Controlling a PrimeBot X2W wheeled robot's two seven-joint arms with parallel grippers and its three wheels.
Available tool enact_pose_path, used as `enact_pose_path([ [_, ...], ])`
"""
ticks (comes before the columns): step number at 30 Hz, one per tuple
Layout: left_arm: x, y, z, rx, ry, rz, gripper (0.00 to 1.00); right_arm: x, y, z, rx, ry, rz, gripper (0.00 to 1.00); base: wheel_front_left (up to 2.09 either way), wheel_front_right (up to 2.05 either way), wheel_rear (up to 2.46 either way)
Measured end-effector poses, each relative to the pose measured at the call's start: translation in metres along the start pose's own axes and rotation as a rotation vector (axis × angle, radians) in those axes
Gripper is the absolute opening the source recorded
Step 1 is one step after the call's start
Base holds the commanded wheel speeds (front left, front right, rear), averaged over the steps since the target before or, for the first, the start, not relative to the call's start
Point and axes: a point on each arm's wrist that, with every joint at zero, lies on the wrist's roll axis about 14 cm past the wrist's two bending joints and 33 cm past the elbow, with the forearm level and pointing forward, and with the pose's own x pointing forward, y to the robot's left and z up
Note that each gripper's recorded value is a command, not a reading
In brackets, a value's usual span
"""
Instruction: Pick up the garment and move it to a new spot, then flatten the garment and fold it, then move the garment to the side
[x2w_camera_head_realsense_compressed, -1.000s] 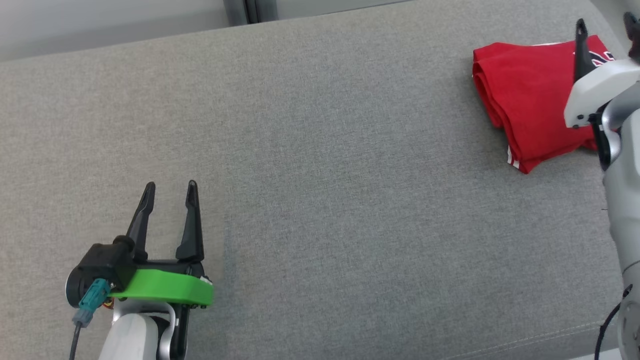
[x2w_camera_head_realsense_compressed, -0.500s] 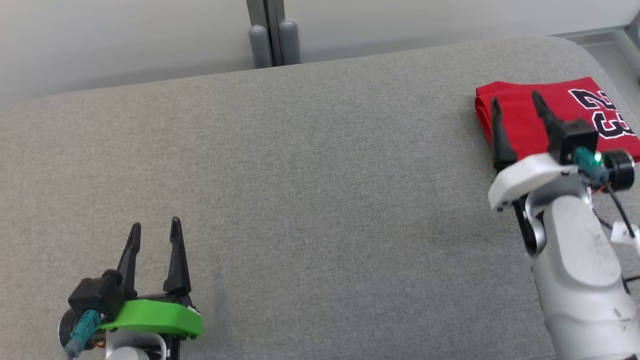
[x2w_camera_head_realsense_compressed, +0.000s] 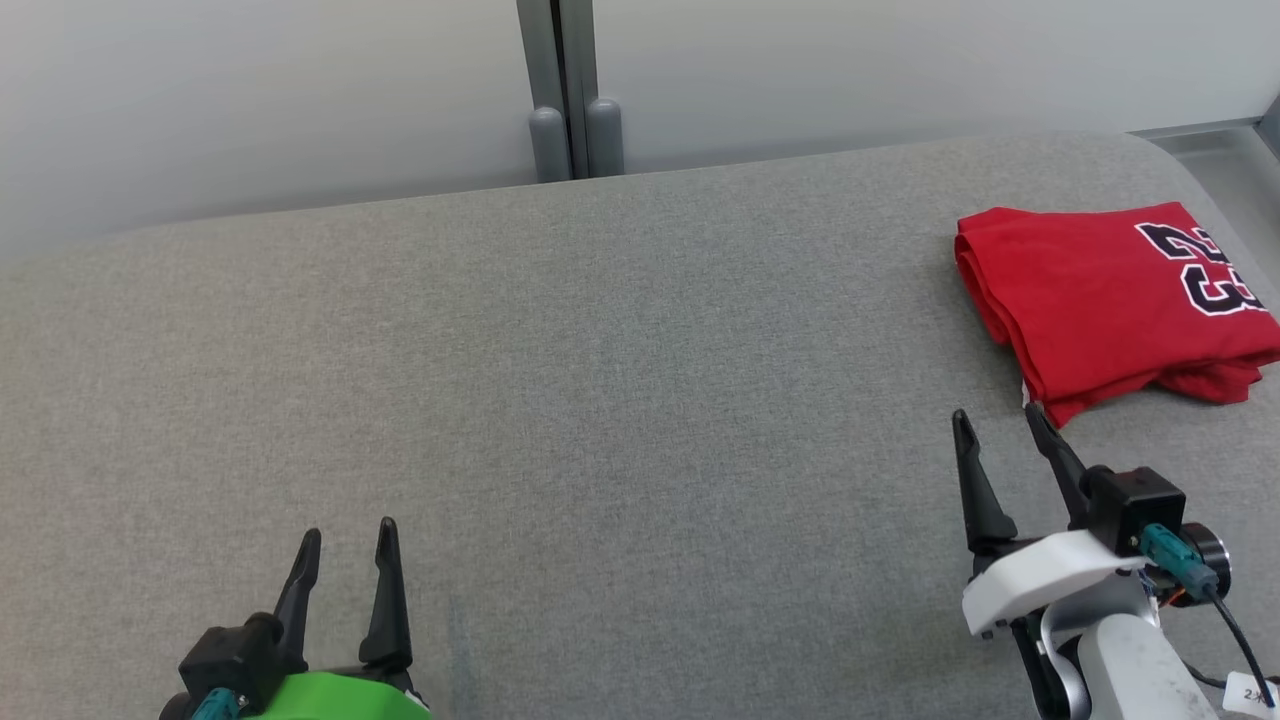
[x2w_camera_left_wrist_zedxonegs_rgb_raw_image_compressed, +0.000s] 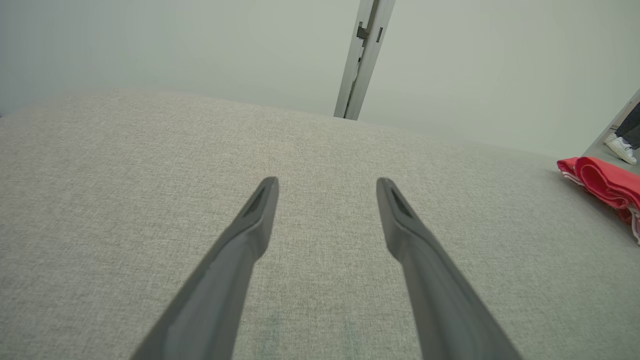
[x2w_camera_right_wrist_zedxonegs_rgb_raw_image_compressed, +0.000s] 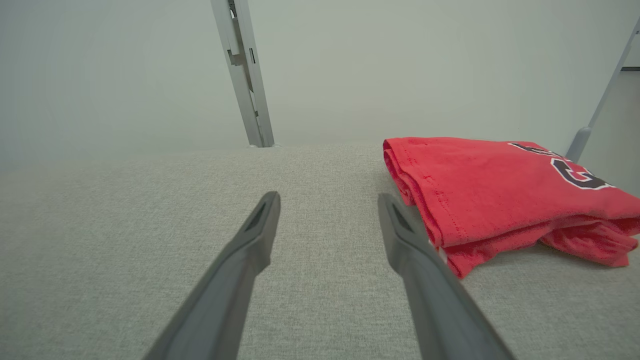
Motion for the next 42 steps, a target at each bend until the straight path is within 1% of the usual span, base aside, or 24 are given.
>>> enact_pose_path([
  [9, -0.005, -0.005, 0.000, -0.013, -0.001, -0.007, 1.00, -0.019, 0.001, -0.010, 0.031, 0.026, -0.004, 1.00, 0.00, 0.00, 0.00],
  [29, -0.006, -0.005, 0.005, -0.014, -0.017, -0.001, 1.00, -0.018, 0.006, -0.007, 0.044, 0.015, 0.006, 1.00, 0.00, 0.00, 0.00],
  [30, -0.007, -0.004, 0.003, -0.015, -0.013, 0.000, 0.00, -0.019, 0.006, -0.008, 0.046, 0.019, 0.005, 0.00, 0.00, 0.00, 0.00],
  [35, -0.010, -0.001, -0.009, -0.028, 0.026, 0.016, 0.00, -0.028, 0.004, -0.027, 0.067, 0.082, -0.010, 0.00, 0.00, 0.00, 0.00],
  [42, -0.011, 0.006, -0.011, -0.142, 0.041, 0.057, 0.00, -0.028, -0.003, -0.029, 0.191, 0.094, -0.055, 0.00, 0.00, 0.00, 0.00],
])
